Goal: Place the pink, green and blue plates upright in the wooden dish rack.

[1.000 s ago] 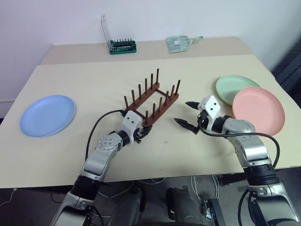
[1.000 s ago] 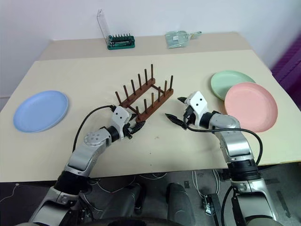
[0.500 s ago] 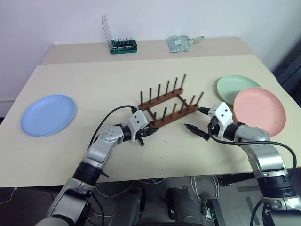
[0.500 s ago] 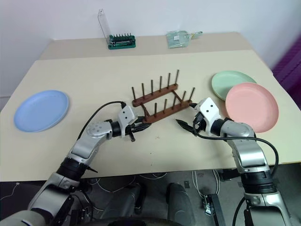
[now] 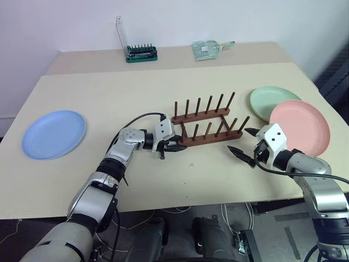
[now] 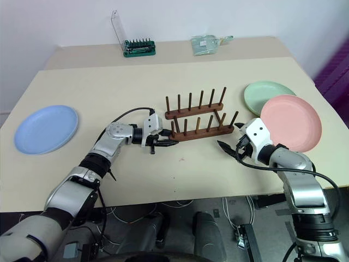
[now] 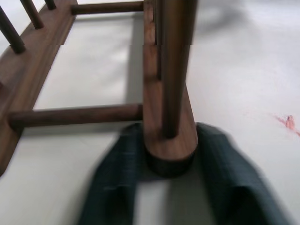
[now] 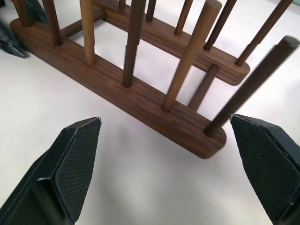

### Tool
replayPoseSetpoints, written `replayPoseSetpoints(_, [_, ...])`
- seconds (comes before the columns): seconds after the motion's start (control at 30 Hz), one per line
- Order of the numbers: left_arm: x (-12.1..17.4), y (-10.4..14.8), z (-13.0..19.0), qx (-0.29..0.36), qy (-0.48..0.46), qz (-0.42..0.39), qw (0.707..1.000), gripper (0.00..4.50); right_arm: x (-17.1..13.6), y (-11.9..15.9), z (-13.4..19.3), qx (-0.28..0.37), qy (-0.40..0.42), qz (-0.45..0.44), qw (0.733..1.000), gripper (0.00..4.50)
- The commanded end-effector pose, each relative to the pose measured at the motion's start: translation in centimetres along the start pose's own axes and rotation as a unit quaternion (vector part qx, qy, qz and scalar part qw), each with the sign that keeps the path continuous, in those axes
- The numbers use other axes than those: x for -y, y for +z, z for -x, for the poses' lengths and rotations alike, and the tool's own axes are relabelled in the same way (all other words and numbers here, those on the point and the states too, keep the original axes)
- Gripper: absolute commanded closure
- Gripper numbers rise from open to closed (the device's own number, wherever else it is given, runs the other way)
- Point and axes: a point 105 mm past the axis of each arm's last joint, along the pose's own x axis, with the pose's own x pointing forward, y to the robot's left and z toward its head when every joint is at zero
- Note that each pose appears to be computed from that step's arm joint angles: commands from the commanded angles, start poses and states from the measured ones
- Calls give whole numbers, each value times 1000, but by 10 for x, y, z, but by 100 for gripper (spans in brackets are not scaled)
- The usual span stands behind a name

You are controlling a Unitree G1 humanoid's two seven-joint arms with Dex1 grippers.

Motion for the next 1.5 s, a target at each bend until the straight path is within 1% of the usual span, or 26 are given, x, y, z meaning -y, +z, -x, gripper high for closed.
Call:
replayPoseSetpoints(0.03, [-9, -4, 13, -2, 43, 1, 999, 193, 6, 13, 8, 16, -4, 17, 1000, 0])
replayPoseSetpoints(0.1, [-13, -8, 29, 0, 67, 26, 997, 193, 3, 8, 8, 3, 11, 11, 1000, 0])
replayPoseSetpoints(0.13, [-13, -7, 37, 5, 75, 38, 996, 255, 1, 6, 8, -5, 19, 8, 1000, 49])
replayPoseSetpoints(0.17, [-12, -5, 45, 15, 75, 60, 995, 279, -1, 1, 8, -18, 26, 9, 999, 78])
replayPoseSetpoints(0.2, [-9, -3, 49, 22, 73, 75, 994, 335, -2, -2, 8, -26, 29, 10, 999, 130])
replayPoseSetpoints(0.27, [11, -3, 52, 4, 45, 70, 997, 435, -3, -14, 6, -53, 25, 20, 998, 231])
replayPoseSetpoints(0.3, [18, -3, 52, -6, 36, 66, 997, 450, -4, -18, 5, -60, 24, 22, 998, 279])
replayPoseSetpoints(0.4, [40, -5, 42, -43, 14, 38, 998, 450, -7, -18, -1, -63, 27, 32, 997, 435])
replayPoseSetpoints(0.43, [44, -5, 39, -48, 9, 33, 998, 450, -7, -18, -3, -64, 24, 35, 997, 444])
replayPoseSetpoints(0.5, [50, 8, 23, -27, 18, 7, 999, 450, -8, -19, -15, -69, 17, 44, 997, 444])
replayPoseSetpoints(0.57, [47, 13, 6, -25, 54, -4, 998, 450, -6, -22, -27, -78, -1, 55, 995, 444])
replayPoseSetpoints(0.63, [39, 8, -2, -40, 92, -1, 995, 450, -1, -24, -34, -85, -16, 65, 994, 444])
replayPoseSetpoints(0.73, [21, -8, -16, -74, 180, 46, 980, 450, 7, -29, -48, -100, -44, 74, 991, 444])
replayPoseSetpoints(0.77, [16, -13, -18, -78, 206, 74, 973, 450, 8, -30, -51, -102, -49, 75, 991, 444])
replayPoseSetpoints(0.83, [9, -15, -18, -78, 237, 94, 964, 450, 11, -30, -57, -101, -58, 79, 990, 444])
replayPoseSetpoints(1.0, [-16, -26, -9, -97, 321, 105, 936, 450, 22, -22, -76, -84, -88, 88, 989, 444])
replayPoseSetpoints(1.13, [-22, -27, -7, -93, 336, 106, 931, 450, 27, -15, -88, -70, -96, 93, 989, 444])
replayPoseSetpoints(1.27, [-21, -23, -9, -83, 328, 101, 936, 450, 35, -8, -95, -58, -109, 96, 988, 444])
replayPoseSetpoints(1.33, [-18, -18, -10, -69, 319, 97, 940, 450, 38, -4, -94, -48, -111, 104, 987, 444])
replayPoseSetpoints(1.4, [-13, -8, -12, -41, 304, 90, 947, 450, 39, 2, -86, -34, -96, 104, 989, 444])
replayPoseSetpoints(1.5, [0, 15, -14, 17, 267, 77, 960, 450, 49, 20, -57, -6, -92, 109, 990, 367])
